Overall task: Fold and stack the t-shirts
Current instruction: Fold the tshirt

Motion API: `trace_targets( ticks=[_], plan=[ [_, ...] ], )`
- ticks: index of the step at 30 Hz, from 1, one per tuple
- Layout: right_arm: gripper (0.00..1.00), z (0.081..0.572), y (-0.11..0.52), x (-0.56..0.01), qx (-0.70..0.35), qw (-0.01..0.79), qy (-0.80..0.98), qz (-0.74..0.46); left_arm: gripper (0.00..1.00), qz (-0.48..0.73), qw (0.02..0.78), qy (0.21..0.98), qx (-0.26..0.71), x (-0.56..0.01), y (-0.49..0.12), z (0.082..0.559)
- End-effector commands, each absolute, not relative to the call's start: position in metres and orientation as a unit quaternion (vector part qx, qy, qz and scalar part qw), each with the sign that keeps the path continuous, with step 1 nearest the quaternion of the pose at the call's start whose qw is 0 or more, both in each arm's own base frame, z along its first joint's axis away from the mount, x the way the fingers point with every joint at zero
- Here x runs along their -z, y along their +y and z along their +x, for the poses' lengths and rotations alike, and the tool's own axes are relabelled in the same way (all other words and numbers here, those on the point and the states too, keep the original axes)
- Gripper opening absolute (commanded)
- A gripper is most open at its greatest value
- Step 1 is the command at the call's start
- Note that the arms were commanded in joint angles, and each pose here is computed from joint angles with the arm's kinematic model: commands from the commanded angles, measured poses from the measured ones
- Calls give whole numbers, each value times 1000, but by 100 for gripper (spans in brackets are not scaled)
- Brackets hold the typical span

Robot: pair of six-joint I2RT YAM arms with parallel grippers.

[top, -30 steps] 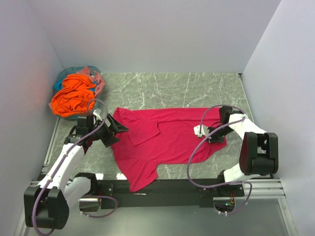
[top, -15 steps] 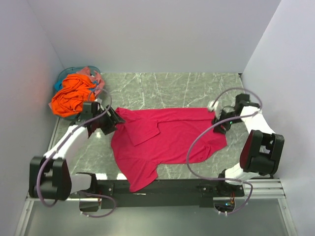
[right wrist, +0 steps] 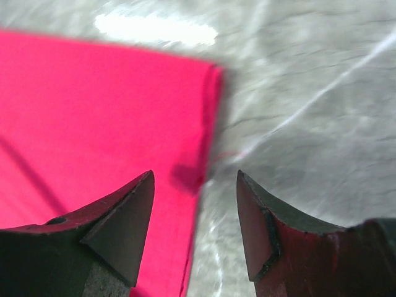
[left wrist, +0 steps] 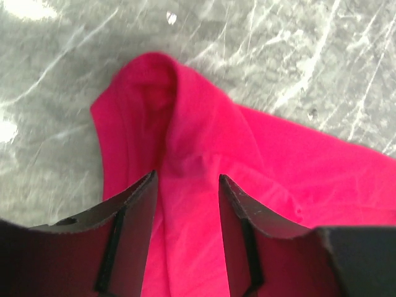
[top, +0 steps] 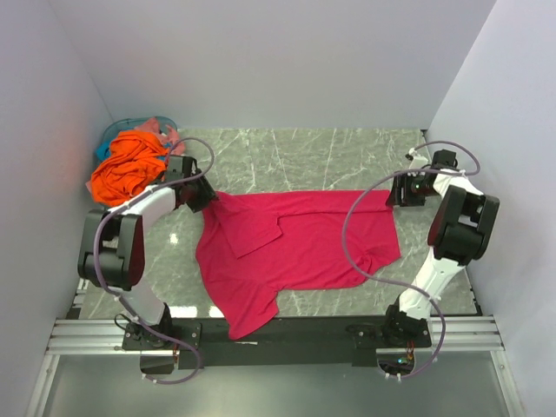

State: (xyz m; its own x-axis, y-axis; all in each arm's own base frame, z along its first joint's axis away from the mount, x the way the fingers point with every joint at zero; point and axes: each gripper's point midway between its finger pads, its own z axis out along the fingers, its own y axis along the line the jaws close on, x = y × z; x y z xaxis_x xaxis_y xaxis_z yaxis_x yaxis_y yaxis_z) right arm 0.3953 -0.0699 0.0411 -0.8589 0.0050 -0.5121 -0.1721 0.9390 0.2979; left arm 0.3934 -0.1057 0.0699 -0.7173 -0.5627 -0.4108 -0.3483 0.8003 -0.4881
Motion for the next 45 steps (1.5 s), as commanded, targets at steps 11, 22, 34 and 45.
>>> trace_targets(
  ticks=[11,22,34,45],
  plan=[
    [62,439,-80,-28,-195,226,954,41,48,-242,287,910,175,-64,-106,416],
    [52,434,-65,-23,-210,183,960,9,46,-245,278,913,169,-56,-106,415],
    [10,441,-66,-28,-199,176,964,-15,37,-243,265,918,167,-47,-109,425],
    [0,475,-83,-41,-169,208,963,-3,26,-245,255,922,160,-36,-113,460]
  ],
)
